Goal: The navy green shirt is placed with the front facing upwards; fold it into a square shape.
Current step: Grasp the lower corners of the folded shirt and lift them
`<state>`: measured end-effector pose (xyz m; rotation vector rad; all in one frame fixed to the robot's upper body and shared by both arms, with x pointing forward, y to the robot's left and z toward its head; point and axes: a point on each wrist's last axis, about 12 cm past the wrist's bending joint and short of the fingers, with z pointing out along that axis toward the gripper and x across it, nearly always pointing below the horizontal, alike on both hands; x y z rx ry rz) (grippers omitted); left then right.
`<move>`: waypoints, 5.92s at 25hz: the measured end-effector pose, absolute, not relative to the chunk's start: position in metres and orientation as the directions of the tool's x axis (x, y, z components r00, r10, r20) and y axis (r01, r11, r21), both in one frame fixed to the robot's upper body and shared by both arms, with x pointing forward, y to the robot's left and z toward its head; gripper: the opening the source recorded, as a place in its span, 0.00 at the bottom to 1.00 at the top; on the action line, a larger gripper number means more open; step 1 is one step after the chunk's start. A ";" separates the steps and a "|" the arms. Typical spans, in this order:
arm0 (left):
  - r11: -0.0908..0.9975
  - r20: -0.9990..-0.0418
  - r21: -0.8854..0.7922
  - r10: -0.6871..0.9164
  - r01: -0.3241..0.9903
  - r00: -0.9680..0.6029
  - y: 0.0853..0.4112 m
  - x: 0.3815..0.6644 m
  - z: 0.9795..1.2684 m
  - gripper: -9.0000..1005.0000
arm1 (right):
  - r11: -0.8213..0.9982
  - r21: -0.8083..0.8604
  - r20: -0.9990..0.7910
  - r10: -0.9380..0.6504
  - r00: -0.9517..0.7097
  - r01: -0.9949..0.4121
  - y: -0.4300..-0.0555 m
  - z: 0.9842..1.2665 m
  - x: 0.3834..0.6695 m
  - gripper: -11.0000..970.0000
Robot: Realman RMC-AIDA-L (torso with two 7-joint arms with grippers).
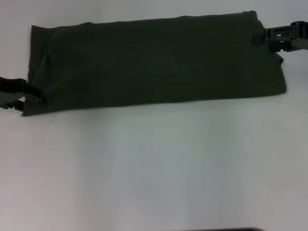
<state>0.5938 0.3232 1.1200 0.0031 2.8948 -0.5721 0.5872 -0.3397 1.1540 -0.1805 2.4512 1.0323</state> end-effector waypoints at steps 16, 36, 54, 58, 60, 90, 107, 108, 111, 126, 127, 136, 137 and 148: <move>0.917 -0.161 -0.394 -0.009 0.056 -0.987 0.307 0.598 1.113 0.54 | 0.704 0.649 -0.470 0.073 -0.879 -0.288 -0.342 1.154 0.586 0.96; 0.933 -0.135 -0.343 0.068 0.111 -0.988 0.301 0.599 1.120 0.04 | 0.703 0.652 -0.472 0.081 -0.878 -0.285 -0.342 1.156 0.588 0.96; 0.905 -0.148 -0.389 0.126 0.174 -0.981 0.294 0.600 1.135 0.01 | 0.860 0.483 -0.370 0.034 -0.928 -0.162 -0.373 1.133 0.578 0.96; 0.903 -0.149 -0.391 0.127 0.176 -0.981 0.292 0.601 1.137 0.01 | 0.874 0.462 -0.373 0.037 -0.927 -0.151 -0.372 1.126 0.578 0.96; 0.903 -0.149 -0.391 0.128 0.177 -0.981 0.291 0.601 1.137 0.01 | 0.873 0.462 -0.376 0.036 -0.926 -0.154 -0.369 1.123 0.578 0.96; 0.897 -0.165 -0.396 0.141 0.196 -0.976 0.284 0.605 1.139 0.01 | 0.853 0.496 -0.327 0.011 -0.945 -0.161 -0.334 1.092 0.583 0.85; 0.895 -0.159 -0.399 0.146 0.199 -0.976 0.284 0.604 1.139 0.01 | 0.861 0.489 -0.294 0.014 -0.956 -0.138 -0.339 1.098 0.583 0.13; 0.895 -0.159 -0.398 0.149 0.201 -0.976 0.284 0.604 1.138 0.01 | 0.861 0.489 -0.293 0.014 -0.956 -0.137 -0.339 1.098 0.583 0.09; 0.892 -0.160 -0.395 0.169 0.220 -0.973 0.284 0.604 1.139 0.01 | 0.861 0.490 -0.288 0.013 -0.958 -0.136 -0.341 1.099 0.583 0.04; 0.863 -0.052 -0.434 0.262 0.258 -0.964 0.288 0.587 1.144 0.01 | 0.880 0.454 -0.074 -0.119 -0.990 -0.139 -0.342 1.099 0.562 0.03; 0.863 -0.042 -0.435 0.265 0.256 -0.963 0.288 0.585 1.144 0.01 | 0.878 0.457 -0.061 -0.127 -0.990 -0.141 -0.341 1.099 0.560 0.03; 0.884 0.063 -0.406 0.281 0.233 -0.958 0.298 0.560 1.137 0.01 | 0.873 0.465 0.009 -0.173 -0.985 -0.149 -0.339 1.095 0.549 0.04; 0.884 0.063 -0.406 0.281 0.233 -0.958 0.298 0.560 1.137 0.01 | 0.872 0.466 0.016 -0.180 -0.984 -0.152 -0.337 1.094 0.548 0.04; 0.912 0.126 -0.356 0.265 0.206 -0.956 0.310 0.549 1.128 0.01 | 0.886 0.439 0.059 -0.195 -0.979 -0.150 -0.338 1.090 0.543 0.05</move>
